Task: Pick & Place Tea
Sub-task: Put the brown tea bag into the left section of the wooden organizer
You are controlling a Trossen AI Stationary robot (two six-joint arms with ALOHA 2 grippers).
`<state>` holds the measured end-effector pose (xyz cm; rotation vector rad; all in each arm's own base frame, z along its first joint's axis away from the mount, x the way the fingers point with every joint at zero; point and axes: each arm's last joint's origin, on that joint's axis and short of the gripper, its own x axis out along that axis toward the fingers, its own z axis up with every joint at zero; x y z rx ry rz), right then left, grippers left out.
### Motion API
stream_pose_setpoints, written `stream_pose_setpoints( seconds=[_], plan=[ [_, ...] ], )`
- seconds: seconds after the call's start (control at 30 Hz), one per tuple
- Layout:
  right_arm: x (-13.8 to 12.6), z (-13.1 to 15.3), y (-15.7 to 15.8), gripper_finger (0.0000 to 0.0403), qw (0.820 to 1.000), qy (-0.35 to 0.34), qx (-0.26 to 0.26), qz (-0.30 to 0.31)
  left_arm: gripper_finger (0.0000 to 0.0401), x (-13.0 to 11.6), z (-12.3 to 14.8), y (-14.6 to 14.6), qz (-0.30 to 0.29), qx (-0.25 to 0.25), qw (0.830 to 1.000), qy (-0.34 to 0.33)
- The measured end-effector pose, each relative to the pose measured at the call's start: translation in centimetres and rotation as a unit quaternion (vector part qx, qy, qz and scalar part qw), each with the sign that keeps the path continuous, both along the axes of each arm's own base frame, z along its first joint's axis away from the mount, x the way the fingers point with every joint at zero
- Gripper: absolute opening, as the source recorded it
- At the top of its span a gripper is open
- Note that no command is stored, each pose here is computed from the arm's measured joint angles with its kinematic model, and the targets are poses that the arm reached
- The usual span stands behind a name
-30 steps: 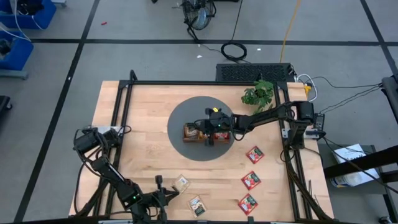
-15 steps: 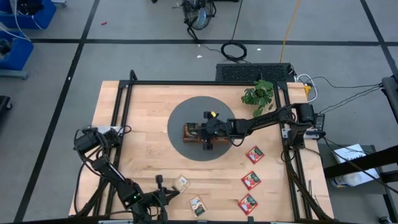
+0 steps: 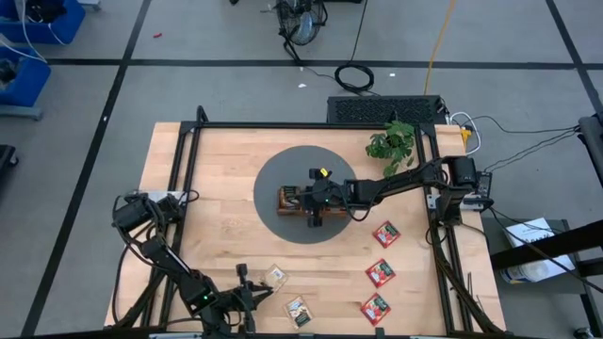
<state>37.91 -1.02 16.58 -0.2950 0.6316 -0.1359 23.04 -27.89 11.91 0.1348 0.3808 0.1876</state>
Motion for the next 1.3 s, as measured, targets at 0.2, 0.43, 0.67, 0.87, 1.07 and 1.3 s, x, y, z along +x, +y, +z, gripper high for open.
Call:
stream_pose_setpoints(
  seconds=[0.2,0.43,0.67,0.87,1.07,1.3],
  plan=[
    [0.0,0.1,0.0,0.0,1.0,-0.002,0.024,-0.018,0.0049,0.0,0.0,0.0,0.0,0.001,1.0,0.0],
    [0.3,0.5,-0.1,0.0,0.999,0.0,0.033,-0.04,0.0049,0.2,0.0,0.2,0.001,0.006,1.0,0.002],
    [0.2,0.4,-0.3,0.0,0.998,0.005,0.01,-0.056,0.0049,0.3,0.0,0.3,0.004,0.007,1.0,0.003],
    [0.7,-1.8,0.2,0.0,0.999,0.03,0.03,-0.025,0.0049,0.4,0.0,0.3,0.003,0.007,1.0,0.003],
    [1.3,-2.9,0.1,0.0,0.998,0.029,0.015,-0.044,0.0049,0.3,0.0,0.3,0.004,0.005,1.0,0.003],
    [1.3,-2.7,0.4,0.0002,0.999,0.025,0.001,-0.028,0.0049,0.3,-0.1,0.3,-0.003,-0.001,1.0,0.01]
  ],
)
